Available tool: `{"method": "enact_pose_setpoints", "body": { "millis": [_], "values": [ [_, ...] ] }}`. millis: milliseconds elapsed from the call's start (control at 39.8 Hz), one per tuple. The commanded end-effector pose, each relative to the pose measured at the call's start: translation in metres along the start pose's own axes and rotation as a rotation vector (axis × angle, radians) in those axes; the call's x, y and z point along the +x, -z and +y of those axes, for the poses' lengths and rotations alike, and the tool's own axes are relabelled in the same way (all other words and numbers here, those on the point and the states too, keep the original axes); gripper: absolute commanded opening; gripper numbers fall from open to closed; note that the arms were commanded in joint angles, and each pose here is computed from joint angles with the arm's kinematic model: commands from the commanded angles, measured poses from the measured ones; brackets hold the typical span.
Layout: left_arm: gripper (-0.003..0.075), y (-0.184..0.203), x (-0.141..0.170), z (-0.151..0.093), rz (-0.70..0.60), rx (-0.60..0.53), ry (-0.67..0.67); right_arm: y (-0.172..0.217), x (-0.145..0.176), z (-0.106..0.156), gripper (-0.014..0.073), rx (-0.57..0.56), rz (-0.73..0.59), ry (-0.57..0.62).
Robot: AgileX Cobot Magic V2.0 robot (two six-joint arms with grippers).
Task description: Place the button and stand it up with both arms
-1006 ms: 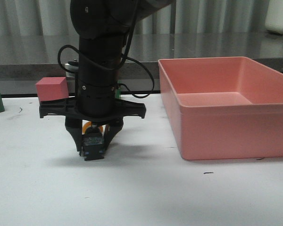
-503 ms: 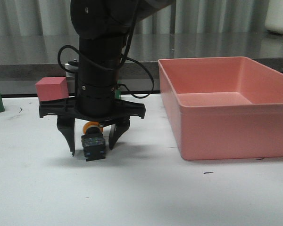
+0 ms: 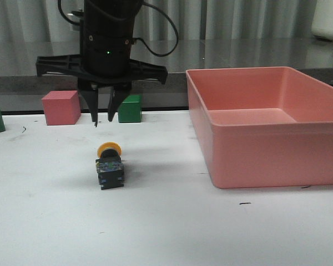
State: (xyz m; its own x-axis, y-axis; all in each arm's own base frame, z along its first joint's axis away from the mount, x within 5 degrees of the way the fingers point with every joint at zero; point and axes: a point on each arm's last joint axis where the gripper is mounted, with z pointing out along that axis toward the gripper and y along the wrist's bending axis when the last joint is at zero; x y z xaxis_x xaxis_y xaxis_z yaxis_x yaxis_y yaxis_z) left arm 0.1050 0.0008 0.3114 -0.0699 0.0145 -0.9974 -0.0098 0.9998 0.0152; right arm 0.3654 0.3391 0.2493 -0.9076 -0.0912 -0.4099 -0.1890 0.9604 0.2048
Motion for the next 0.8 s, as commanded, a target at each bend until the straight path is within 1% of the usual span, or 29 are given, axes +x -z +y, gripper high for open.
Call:
{"method": "enact_pose_setpoints", "body": {
  "millis": [0, 176, 327, 453, 528, 578, 679, 729, 780],
  "values": [
    [0.0678, 0.000, -0.018, -0.002, -0.106, 0.024, 0.009, 0.057, -0.020, 0.002, 0.0031, -0.049, -0.123, 0.004],
    [0.0678, 0.000, -0.018, -0.002, -0.106, 0.024, 0.009, 0.074, -0.021, 0.001, -0.0073, -0.016, -0.087, 0.057],
    [0.0678, 0.000, -0.018, -0.002, -0.106, 0.024, 0.009, 0.094, -0.021, -0.003, -0.0069, 0.027, -0.031, 0.142],
    [0.0678, 0.000, -0.018, -0.002, -0.107, 0.024, 0.009, 0.115, -0.023, -0.002, -0.0069, -0.015, -0.066, 0.199],
    [0.0678, 0.000, -0.018, -0.002, -0.107, 0.024, 0.009, 0.125, -0.024, -0.005, -0.0069, -0.021, -0.081, 0.230],
    [0.0678, 0.000, -0.018, -0.002, -0.107, 0.024, 0.009, 0.132, -0.024, -0.008, -0.0069, -0.034, -0.083, 0.270],
    [0.0678, 0.000, -0.018, -0.002, -0.107, 0.024, 0.009, 0.150, -0.024, -0.020, -0.0069, -0.087, -0.069, 0.288],
    [0.0678, 0.000, -0.018, -0.002, -0.107, 0.024, 0.009, 0.159, -0.022, -0.031, -0.0069, -0.100, -0.059, 0.289],
    [0.0678, 0.000, -0.018, -0.002, -0.107, 0.024, 0.009, 0.165, -0.021, -0.046, -0.0069, -0.085, -0.045, 0.279]
  ]
}}
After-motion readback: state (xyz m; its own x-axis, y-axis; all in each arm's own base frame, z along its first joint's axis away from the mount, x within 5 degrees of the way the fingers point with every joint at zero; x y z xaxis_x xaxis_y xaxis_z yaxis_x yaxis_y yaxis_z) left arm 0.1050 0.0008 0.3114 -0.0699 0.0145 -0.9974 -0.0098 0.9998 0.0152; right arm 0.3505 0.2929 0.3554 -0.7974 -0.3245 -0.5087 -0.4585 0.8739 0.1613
